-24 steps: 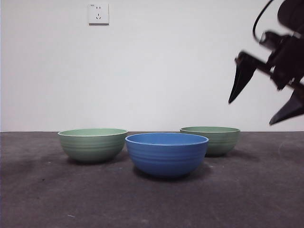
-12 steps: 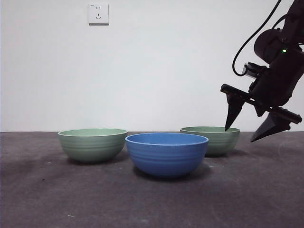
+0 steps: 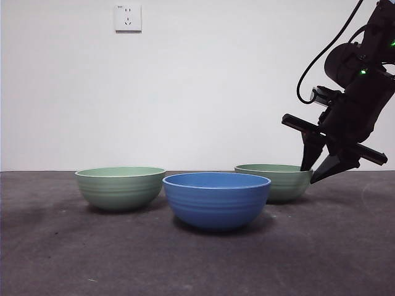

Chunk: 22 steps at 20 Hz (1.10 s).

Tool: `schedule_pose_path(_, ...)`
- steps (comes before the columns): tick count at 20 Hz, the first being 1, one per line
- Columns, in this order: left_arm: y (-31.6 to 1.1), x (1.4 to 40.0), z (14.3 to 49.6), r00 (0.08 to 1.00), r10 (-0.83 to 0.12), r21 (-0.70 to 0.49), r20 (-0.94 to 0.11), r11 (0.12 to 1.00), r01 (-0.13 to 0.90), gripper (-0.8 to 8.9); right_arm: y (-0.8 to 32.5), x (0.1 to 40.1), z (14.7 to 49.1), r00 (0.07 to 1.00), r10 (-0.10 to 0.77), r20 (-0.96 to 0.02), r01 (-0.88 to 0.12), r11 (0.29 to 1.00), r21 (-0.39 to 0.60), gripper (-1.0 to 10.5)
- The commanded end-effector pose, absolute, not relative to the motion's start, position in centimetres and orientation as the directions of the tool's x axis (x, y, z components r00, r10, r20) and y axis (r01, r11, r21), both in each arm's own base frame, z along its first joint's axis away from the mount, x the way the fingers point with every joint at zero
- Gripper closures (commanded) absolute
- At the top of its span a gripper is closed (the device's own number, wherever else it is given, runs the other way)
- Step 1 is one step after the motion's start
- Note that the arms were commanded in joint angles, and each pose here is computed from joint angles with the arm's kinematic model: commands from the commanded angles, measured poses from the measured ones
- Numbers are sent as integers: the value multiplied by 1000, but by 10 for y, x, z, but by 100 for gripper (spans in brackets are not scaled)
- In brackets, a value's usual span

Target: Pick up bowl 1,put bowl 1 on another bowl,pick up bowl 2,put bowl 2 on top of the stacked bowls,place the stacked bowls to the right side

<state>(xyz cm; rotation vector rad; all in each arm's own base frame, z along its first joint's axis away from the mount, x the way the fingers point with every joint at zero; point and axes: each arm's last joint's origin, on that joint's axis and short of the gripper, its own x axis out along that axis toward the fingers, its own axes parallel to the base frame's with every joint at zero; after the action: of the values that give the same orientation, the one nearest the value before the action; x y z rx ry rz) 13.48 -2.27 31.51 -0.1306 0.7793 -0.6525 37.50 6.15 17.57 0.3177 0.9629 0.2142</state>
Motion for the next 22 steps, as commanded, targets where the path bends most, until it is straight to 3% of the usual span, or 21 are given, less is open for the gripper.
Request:
schedule_pose_path(1,-23,135,315,532,-592,-343,-605,797,497,280,63,376,172,552,312,-773,-31,934,355,955)
schedule_pose_path(6,-23,135,315,533,-591,-342,-605,798,497,280,63,379,183,592,324,-738,-51,929,367,956)
schedule_pose_path(12,-23,136,316,535,-592,-340,-603,798,498,280,66,344,257,671,352,-652,-163,929,333,957)
schedule_pose_path(16,-23,136,316,536,-592,-340,-603,798,498,280,82,305,290,633,396,-665,-266,918,293,958)
schedule_pose_path(22,-23,136,316,535,-592,-341,-603,797,498,280,131,289,274,495,449,-744,-380,882,279,958)
